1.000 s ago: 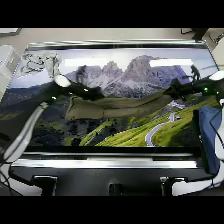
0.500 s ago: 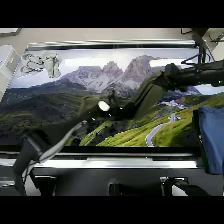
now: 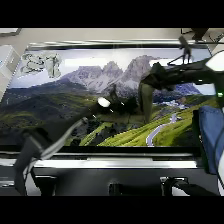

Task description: Fold the clothes and pants, and hang the long-sleeved shirts on hangers.

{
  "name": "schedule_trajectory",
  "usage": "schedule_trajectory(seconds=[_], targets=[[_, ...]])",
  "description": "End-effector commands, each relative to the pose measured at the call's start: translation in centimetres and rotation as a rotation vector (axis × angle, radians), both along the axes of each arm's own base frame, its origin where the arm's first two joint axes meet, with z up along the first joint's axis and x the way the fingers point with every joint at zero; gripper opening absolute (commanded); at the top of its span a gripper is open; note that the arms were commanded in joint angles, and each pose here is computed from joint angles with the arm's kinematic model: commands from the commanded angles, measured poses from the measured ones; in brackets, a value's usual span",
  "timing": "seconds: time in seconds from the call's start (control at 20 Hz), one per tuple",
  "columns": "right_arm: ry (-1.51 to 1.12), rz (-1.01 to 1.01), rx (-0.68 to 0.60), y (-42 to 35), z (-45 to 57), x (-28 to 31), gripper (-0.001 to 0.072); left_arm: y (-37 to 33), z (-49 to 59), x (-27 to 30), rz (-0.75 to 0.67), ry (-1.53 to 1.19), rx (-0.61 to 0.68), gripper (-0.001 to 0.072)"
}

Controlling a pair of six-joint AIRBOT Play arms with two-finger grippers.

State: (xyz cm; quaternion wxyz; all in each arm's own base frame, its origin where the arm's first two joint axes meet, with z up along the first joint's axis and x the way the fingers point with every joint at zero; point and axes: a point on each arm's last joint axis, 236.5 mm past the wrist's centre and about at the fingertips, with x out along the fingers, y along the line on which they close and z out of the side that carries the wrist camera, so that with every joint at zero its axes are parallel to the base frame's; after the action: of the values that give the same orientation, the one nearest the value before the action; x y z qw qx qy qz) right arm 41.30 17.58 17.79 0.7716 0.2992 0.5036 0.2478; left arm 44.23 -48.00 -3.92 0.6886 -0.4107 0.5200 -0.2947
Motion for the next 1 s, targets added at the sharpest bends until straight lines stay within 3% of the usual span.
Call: schedule_trajectory(seconds=[0.0,0.1,0.2,0.45,0.5,0.55,0.7,0.8,0.95], targets=[[0.012,0.065,0.12,5.2,-2.0,2.0,0.0038,13.2,1.7,3.9,-0.129,-0.163,0.332,0.0013],[0.026,0.076,0.162,9.2,-3.7,2.8,0.0038,22.6,5.7,6.0,-0.094,-0.231,0.498,0.0014],[0.033,0.065,0.181,12.9,-6.0,3.8,0.0038,30.1,10.7,6.4,-0.024,-0.277,0.587,0.0015],[0.173,0.017,0.249,22.5,-15.2,3.7,0.0043,37.0,23.1,3.8,0.125,-0.468,0.615,0.0016],[0.239,0.012,0.257,23.9,-17.4,2.8,0.0267,37.1,24.7,3.1,0.133,-0.504,0.616,0.0016],[0.287,0.008,0.254,24.6,-19.1,2.2,0.0713,36.8,26.0,2.5,0.134,-0.535,0.615,0.0016],[0.236,0.001,0.263,22.3,-17.7,4.2,0.0717,36.5,27.7,0.9,0.119,-0.569,0.618,0.0017],[0.124,-0.035,0.264,16.7,-13.5,7.5,0.0716,36.5,27.6,0.3,0.096,-0.56,0.626,0.0017],[0.124,-0.109,0.023,1.7,-13.2,8.8,0.0708,36.4,27.4,0.1,0.076,-0.564,0.635,0.0018]])
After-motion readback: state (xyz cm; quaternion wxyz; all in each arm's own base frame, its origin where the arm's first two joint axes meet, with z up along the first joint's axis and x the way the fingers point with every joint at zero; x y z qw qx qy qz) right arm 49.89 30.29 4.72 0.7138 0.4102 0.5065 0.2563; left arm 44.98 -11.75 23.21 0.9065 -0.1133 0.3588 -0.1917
